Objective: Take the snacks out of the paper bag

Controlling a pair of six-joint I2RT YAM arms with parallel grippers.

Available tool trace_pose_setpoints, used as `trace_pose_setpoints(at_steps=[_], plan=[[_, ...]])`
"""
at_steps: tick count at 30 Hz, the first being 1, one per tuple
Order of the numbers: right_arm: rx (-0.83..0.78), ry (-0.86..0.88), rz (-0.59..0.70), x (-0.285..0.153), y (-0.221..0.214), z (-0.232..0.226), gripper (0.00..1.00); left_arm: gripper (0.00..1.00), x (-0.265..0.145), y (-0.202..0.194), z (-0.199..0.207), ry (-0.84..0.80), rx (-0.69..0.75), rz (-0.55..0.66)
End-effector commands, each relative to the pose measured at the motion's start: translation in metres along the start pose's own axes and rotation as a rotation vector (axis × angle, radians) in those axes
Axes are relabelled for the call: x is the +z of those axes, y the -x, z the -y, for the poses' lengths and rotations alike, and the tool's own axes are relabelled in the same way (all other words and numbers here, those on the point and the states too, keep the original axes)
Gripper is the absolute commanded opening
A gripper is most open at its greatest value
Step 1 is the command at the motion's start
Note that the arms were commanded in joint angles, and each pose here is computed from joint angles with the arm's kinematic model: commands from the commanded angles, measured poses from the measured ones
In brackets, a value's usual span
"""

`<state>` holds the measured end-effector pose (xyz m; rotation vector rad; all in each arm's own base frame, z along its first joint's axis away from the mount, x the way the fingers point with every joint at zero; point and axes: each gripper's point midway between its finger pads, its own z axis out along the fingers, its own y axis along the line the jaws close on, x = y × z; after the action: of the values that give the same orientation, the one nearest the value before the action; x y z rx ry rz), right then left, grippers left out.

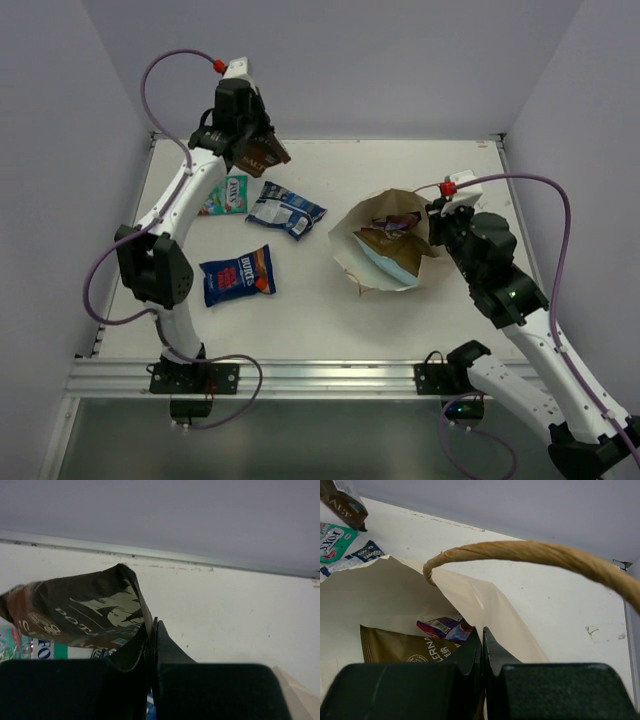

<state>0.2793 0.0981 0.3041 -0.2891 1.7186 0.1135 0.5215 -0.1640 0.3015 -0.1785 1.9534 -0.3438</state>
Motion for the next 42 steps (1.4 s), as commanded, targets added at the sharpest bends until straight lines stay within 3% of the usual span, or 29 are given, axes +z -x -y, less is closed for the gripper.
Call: trace_pose_setpoints(at_steps=[1,5,7,8,9,10,11,14,18,21,22,24,27,28,31,37,42], plan=[[0.013,0.015,-0.01,0.004,-0.003,-0.003,0.0,0.0,0.026,0.079,0.038,-0.224,-0.027,0.198],[0.011,0.017,-0.017,0.005,-0.006,-0.004,0.0,0.0,0.056,0.081,0.056,-0.319,-0.064,0.201],[0.009,0.014,-0.02,0.005,-0.008,-0.004,0.0,0.0,0.047,0.101,0.072,-0.413,-0.112,0.304],[0.006,0.013,-0.025,0.005,-0.011,-0.003,0.0,0.0,0.056,0.073,0.074,-0.463,-0.171,0.25],[0.002,0.012,-0.029,0.006,-0.012,-0.003,0.0,0.0,0.048,0.084,0.085,-0.54,-0.197,0.319],[0.002,0.01,-0.031,0.006,-0.013,-0.003,0.0,0.0,0.046,0.078,0.088,-0.58,-0.227,0.314],[0.003,0.01,-0.034,0.006,-0.013,-0.003,0.0,0.0,0.053,0.049,0.088,-0.613,-0.29,0.246],[-0.002,0.013,-0.034,0.006,-0.013,-0.004,0.0,0.0,0.049,0.02,0.099,-0.698,-0.335,0.242],[-0.007,0.015,-0.035,0.006,-0.013,-0.004,0.0,0.0,0.055,-0.086,0.085,-0.671,-0.368,0.059],[-0.007,0.018,-0.032,0.004,-0.012,-0.004,0.0,0.11,0.046,-0.123,0.069,-0.625,-0.384,-0.009],[-0.008,0.018,-0.029,0.004,-0.011,-0.003,0.0,0.24,0.038,-0.136,0.061,-0.602,-0.388,-0.039],[-0.011,0.019,-0.026,0.002,-0.009,-0.003,0.0,0.31,0.033,-0.152,0.047,-0.526,-0.381,-0.089],[-0.017,0.022,-0.013,0.001,-0.004,-0.003,0.0,0.58,0.016,-0.15,0.028,-0.402,-0.316,-0.094],[-0.021,0.023,-0.016,0.001,-0.004,-0.003,0.0,0.75,0.005,-0.135,0.029,-0.391,-0.296,-0.07],[-0.032,0.028,-0.016,0.001,-0.001,-0.003,0.0,0.89,-0.016,-0.111,0.029,-0.329,-0.218,-0.059],[-0.065,0.052,-0.018,0.001,-0.001,-0.006,0.0,0.92,-0.096,-0.071,0.093,-0.407,-0.052,-0.027],[-0.088,0.056,-0.016,0.001,0.001,-0.006,0.0,0.93,-0.17,-0.087,0.157,-0.541,-0.03,-0.08]])
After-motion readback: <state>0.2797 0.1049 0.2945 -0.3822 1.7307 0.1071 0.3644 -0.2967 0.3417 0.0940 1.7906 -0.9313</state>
